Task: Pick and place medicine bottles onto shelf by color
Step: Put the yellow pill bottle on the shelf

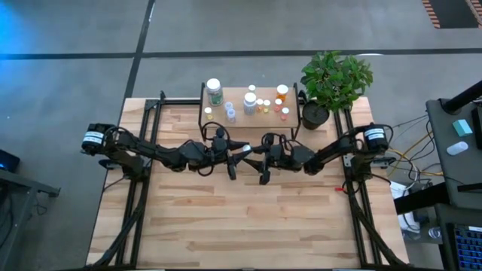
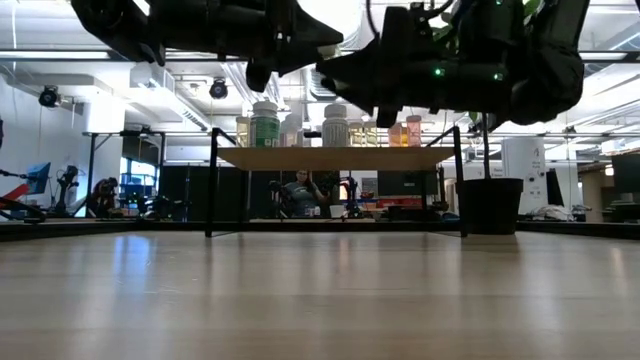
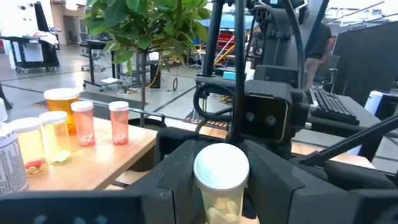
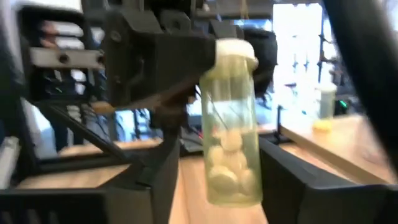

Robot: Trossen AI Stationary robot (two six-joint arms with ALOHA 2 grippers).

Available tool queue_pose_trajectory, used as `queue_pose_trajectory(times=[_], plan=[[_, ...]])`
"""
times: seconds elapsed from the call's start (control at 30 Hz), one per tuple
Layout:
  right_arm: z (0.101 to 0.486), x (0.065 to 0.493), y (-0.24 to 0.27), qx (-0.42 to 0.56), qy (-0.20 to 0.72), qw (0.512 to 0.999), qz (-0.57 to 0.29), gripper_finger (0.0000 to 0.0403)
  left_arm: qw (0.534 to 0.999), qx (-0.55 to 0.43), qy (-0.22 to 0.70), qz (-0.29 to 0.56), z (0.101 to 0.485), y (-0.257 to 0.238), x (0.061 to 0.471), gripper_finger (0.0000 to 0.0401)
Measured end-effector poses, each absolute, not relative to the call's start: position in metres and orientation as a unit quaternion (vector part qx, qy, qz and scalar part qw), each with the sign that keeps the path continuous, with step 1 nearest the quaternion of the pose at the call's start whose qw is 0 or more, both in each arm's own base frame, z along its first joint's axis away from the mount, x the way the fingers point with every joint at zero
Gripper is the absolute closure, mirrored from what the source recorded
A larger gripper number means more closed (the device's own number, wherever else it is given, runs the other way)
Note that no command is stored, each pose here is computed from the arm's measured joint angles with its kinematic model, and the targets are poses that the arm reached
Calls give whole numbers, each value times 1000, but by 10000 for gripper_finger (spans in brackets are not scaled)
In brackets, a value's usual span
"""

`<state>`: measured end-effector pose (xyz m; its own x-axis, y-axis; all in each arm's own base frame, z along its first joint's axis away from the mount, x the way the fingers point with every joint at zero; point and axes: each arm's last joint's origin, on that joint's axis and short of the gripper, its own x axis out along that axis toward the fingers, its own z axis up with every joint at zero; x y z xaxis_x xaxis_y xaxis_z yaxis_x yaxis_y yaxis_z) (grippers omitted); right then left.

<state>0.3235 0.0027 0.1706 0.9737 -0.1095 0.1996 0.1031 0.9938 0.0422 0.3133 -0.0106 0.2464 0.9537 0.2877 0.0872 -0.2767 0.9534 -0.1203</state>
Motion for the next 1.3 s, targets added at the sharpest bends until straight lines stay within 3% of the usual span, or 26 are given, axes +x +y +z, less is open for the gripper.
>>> queue_pose_trajectory(times=[0.23, 0.4, 0.67, 1.3], plan=[[185, 315, 1, 4, -17, 995, -99, 148, 986, -53, -52, 153, 247, -4, 313, 289], [201, 299, -1, 3, 63, 990, -125, 114, 984, -49, -37, 167, 247, 5, 315, 289], [223, 266, 12, -8, 134, 979, -156, 119, 980, -25, 23, 196, 261, 25, 327, 289], [225, 248, 31, -19, 133, 976, -174, 124, 965, -17, 57, 256, 273, 77, 327, 290]])
